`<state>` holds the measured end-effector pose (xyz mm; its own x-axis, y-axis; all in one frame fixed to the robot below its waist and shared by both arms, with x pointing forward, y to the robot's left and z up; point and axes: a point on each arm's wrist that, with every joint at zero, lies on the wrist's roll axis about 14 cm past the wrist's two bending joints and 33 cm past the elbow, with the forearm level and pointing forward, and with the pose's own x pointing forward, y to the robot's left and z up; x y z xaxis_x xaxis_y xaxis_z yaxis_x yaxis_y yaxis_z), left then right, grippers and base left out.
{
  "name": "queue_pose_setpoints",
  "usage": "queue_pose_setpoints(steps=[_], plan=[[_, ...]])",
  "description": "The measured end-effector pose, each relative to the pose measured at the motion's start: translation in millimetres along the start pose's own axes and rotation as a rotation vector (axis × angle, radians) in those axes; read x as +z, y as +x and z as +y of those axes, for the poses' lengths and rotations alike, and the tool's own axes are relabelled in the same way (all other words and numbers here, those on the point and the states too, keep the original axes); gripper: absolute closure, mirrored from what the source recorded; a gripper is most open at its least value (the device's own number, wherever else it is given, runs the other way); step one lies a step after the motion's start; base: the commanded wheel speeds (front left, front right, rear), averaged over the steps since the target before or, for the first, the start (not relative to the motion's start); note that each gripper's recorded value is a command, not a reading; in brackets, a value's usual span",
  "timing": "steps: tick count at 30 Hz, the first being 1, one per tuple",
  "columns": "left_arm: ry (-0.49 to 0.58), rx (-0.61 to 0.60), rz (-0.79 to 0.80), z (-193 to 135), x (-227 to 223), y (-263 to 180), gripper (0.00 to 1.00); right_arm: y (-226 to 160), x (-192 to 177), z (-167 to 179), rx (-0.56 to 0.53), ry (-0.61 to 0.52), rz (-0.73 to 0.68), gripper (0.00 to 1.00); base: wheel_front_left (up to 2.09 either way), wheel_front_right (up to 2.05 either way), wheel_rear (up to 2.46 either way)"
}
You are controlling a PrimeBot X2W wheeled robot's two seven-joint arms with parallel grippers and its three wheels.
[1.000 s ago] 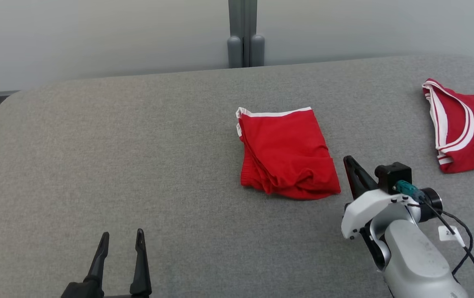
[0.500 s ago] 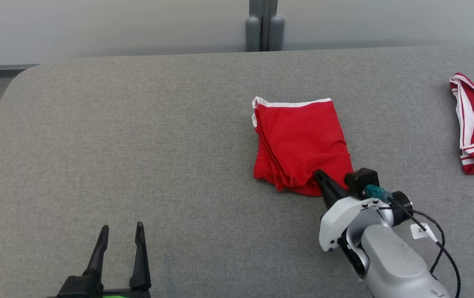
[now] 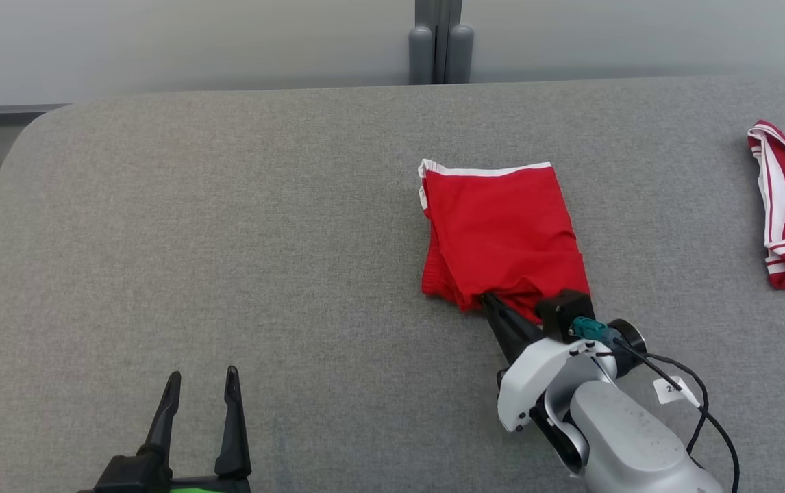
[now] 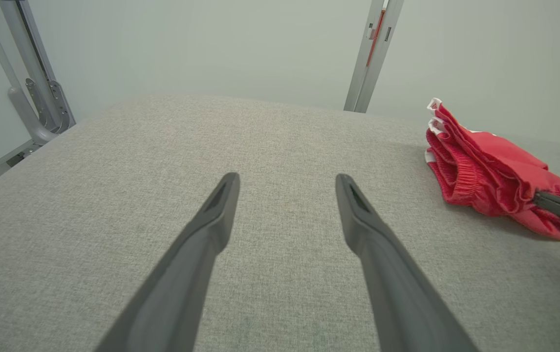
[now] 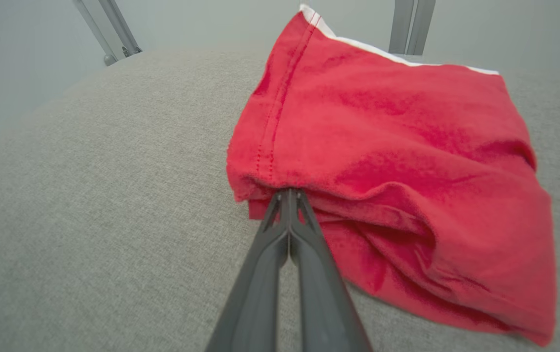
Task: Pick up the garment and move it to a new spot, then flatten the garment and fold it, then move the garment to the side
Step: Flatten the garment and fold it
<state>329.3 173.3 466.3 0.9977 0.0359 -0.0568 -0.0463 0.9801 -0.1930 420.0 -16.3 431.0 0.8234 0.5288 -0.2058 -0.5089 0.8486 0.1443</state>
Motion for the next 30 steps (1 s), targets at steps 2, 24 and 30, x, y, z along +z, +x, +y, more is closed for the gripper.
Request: queue_pose_setpoints(steps=[2,24,30], plan=[[0.001,0.003,-0.001,1.0,0.3,0.4,0.0,2.3,3.1,0.8,0.006,-0.005,-0.007,1.0,0.0,0.0,0.0],[-0.009,-0.04,0.009,-12.6,-3.5,24.5,0.0,16.1,21.9,-55.3,-0.119,-0.075,-0.05,1.0,0.0,0.0,0.0],[0.002,-0.006,0.032,-0.9,-10.4,26.7,0.0,26.6,-13.6,-43.3,-0.067,-0.087,0.058,1.0,0.0,0.0,0.0]])
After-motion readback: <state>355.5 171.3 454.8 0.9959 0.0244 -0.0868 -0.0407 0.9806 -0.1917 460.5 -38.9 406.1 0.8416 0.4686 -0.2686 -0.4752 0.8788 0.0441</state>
